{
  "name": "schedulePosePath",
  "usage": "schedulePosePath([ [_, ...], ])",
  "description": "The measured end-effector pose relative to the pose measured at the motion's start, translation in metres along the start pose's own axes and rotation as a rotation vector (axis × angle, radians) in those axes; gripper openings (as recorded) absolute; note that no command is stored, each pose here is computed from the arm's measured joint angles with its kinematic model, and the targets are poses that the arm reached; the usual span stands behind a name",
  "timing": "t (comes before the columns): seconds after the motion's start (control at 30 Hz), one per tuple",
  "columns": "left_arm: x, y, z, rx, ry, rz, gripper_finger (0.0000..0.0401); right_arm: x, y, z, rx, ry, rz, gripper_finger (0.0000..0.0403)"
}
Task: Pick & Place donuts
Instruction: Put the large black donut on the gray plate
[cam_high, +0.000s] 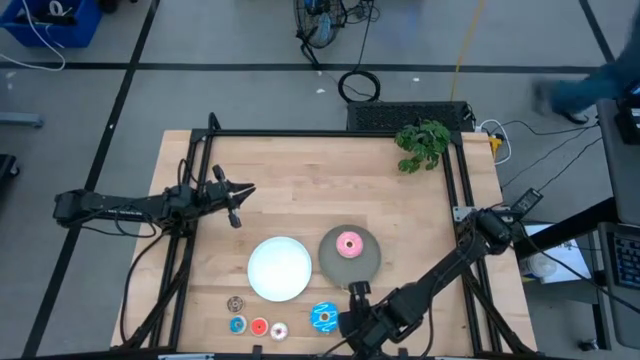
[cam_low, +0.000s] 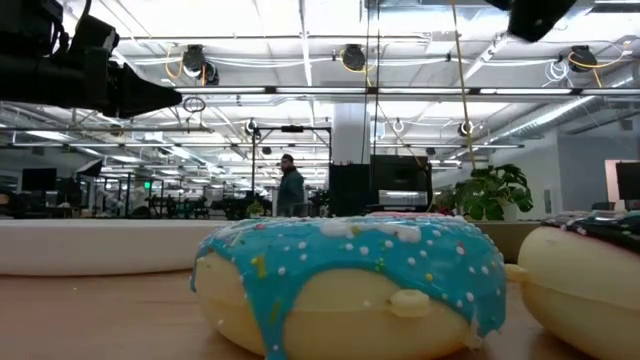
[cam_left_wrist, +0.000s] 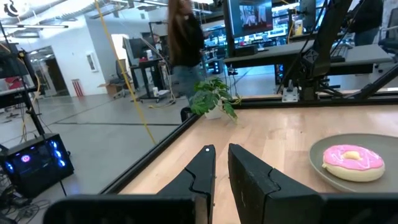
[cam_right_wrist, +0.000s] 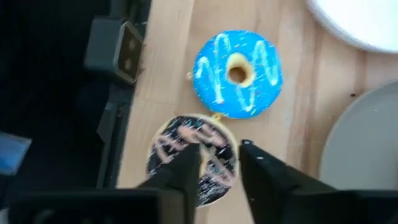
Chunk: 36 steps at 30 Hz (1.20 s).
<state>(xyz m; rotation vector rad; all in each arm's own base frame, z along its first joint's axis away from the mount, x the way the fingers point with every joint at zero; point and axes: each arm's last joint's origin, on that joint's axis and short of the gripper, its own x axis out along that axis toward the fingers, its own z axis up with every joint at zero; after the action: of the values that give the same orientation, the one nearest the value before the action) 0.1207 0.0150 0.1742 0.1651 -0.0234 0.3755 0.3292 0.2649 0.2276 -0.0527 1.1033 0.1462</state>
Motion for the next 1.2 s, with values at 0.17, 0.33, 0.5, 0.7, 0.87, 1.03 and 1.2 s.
schedulePosePath([
  [0.17, 0.0, 0.0, 0.0, 0.0, 0.0, 0.0, 0.0051, 0.003, -0.002, 0.0, 0.006, -0.007, 0.002, 0.0196],
  [0.33, 0.0, 0.0, 0.0, 0.0, 0.0, 0.0, 0.0051, 0.017, -0.002, -0.011, -0.016, 0.002, 0.007, 0.023],
  [0.5, 0.0, 0.0, 0.0, 0.0, 0.0, 0.0, 0.0051, 0.027, -0.003, -0.021, -0.013, 0.016, 0.003, 0.0237],
  [0.7, 0.0, 0.0, 0.0, 0.0, -0.001, 0.0, 0.0051, 0.039, -0.007, -0.027, -0.011, -0.003, 0.042, 0.0232],
  [0.87, 0.0, 0.0, 0.0, 0.0, -0.001, 0.0, 0.0051, 0.05, -0.012, -0.034, 0.01, 0.002, 0.064, 0.0232],
  [1.03, 0.0, 0.0, 0.0, 0.003, -0.001, 0.0, 0.0051, 0.059, -0.02, -0.042, 0.03, 0.037, 0.061, 0.0227],
  [1.2, 0.0, 0.0, 0.0, 0.004, -0.001, 0.001, 0.0051, 0.066, -0.027, -0.051, 0.04, 0.062, 0.046, 0.0217],
])
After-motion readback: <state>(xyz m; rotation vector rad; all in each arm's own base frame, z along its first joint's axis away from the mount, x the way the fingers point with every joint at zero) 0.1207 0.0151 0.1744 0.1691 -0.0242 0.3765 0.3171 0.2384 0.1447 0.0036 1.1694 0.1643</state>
